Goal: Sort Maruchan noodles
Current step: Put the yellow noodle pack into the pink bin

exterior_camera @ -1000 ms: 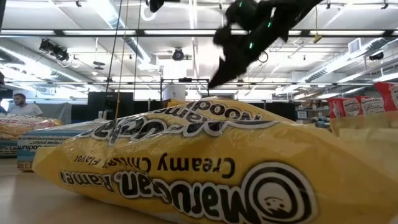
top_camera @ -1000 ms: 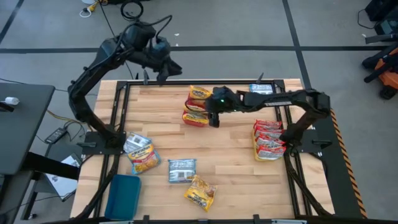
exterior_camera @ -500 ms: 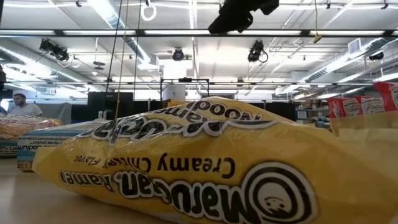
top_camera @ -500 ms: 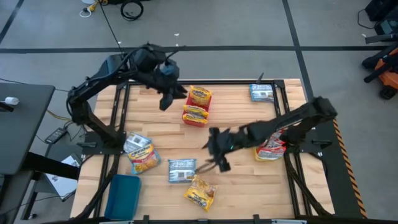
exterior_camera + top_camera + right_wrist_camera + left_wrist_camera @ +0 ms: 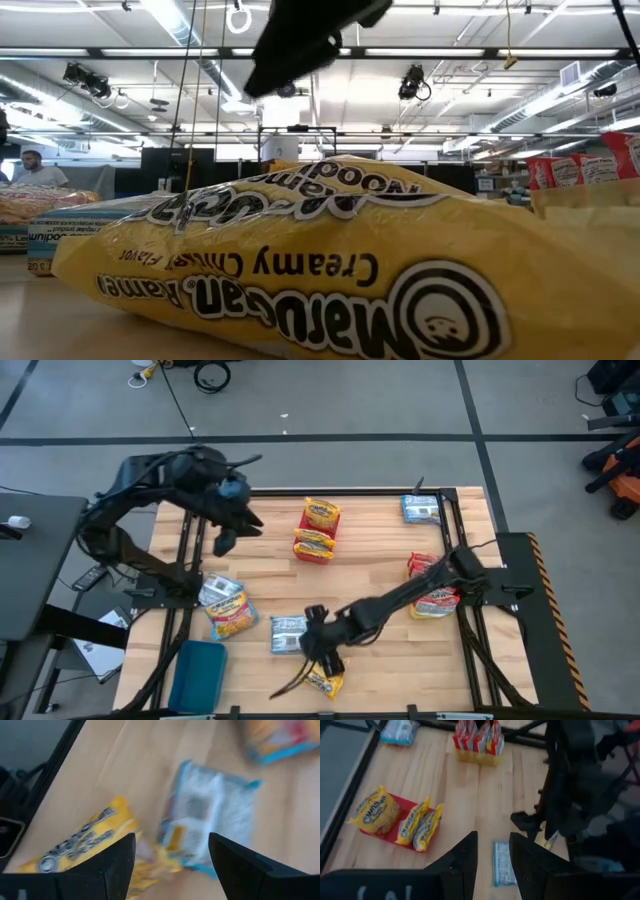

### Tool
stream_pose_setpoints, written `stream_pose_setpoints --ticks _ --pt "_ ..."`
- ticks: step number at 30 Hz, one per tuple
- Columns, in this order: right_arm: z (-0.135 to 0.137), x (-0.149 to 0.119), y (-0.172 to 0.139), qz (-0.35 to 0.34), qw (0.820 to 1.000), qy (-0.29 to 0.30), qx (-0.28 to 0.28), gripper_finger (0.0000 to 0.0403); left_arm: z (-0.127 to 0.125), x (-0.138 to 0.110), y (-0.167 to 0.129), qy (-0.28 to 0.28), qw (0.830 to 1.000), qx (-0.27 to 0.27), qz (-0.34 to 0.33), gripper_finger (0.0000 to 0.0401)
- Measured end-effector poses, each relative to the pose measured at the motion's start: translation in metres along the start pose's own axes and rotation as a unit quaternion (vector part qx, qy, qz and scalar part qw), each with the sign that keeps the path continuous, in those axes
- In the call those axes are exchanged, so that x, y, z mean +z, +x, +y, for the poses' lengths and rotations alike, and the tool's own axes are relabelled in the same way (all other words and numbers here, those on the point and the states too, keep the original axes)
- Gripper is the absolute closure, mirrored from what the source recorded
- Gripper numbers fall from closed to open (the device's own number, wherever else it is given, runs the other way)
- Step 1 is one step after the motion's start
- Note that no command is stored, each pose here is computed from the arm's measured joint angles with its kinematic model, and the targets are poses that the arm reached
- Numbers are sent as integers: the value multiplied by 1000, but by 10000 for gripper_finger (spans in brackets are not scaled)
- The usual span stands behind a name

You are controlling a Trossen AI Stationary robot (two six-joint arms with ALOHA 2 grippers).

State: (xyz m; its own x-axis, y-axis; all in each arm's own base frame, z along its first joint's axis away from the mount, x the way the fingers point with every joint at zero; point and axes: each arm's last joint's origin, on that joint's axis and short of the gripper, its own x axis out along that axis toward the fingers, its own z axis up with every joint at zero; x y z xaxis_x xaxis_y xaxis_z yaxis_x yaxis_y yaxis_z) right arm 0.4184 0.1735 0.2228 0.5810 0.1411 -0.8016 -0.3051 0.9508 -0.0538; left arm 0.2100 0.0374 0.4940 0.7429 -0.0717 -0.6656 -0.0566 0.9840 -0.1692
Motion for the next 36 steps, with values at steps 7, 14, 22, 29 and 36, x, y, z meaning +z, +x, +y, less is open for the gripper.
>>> stream_pose_setpoints --ticks 7,14,22,29,36 --pt "23 -2 28 26 997 50 -50 147 -17 -11 -25 -34 999 6 -27 285" --pt "27 -24 44 117 984 112 -68 147 -27 -25 -37 -27 999 22 -2 285" --pt "31 -54 2 318 931 168 -68 147 -34 -40 -49 -16 999 15 29 285" --pt "48 -50 -32 336 936 106 8 147 -38 -46 -59 -10 1000 25 12 285" --pt "40 -23 -17 194 973 13 122 147 -41 -45 -61 0 999 50 -7 285"
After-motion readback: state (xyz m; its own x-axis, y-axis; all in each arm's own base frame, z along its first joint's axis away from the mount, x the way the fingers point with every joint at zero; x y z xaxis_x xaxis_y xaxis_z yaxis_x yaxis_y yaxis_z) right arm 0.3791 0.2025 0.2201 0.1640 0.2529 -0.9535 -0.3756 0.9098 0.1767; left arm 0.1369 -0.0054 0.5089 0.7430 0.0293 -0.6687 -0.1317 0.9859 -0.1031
